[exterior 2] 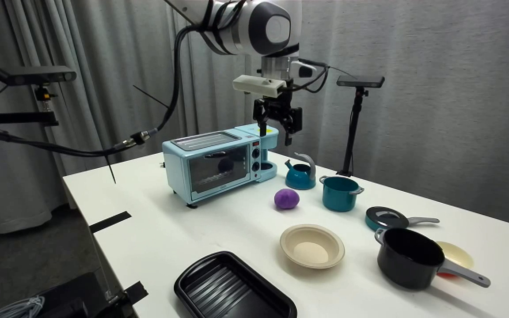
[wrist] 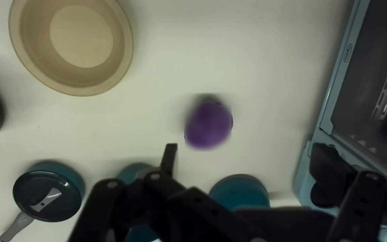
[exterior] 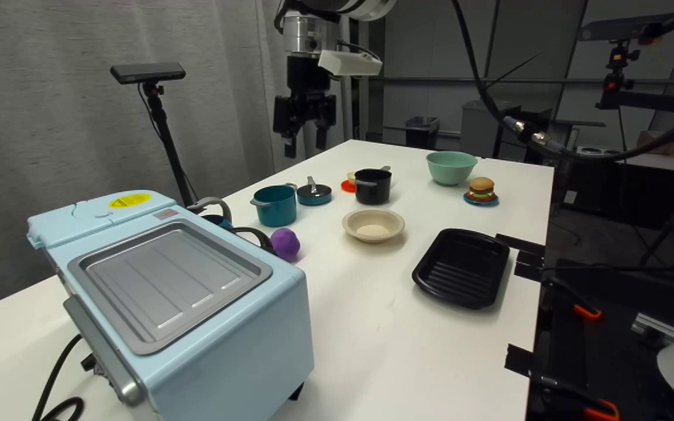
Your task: Put the purple plushy on the white plate
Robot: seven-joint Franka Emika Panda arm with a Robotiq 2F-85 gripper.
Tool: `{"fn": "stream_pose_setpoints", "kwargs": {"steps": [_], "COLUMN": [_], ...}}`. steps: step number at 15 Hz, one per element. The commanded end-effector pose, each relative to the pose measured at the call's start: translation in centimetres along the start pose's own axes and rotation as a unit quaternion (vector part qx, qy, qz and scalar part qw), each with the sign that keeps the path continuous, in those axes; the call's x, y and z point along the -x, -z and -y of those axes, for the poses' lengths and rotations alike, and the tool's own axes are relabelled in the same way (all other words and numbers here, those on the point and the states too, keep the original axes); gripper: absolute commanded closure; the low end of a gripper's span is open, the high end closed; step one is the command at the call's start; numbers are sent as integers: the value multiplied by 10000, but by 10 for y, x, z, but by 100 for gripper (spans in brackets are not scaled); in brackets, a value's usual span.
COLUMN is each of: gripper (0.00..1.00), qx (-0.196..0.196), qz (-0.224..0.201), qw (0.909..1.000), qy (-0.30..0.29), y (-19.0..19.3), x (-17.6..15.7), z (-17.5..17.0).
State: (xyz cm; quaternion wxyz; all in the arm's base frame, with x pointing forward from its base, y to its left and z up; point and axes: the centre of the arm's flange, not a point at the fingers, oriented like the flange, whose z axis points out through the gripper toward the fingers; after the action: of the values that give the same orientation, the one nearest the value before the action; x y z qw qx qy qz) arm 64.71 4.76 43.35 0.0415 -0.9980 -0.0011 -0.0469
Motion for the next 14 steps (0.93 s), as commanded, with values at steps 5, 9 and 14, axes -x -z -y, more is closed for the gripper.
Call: {"fn": "stream_pose_setpoints", "kwargs": {"steps": [5, 9, 14], "gripper": [0, 0, 0], "qx": [-76, -122, -214], "qz": [248, 164, 361], "qw": [9996, 9997, 9990], "qy": [-96, -121, -138], "y": [-76, -117, -166], "x": [-40, -68, -90], "z": [-2, 1, 9]}}
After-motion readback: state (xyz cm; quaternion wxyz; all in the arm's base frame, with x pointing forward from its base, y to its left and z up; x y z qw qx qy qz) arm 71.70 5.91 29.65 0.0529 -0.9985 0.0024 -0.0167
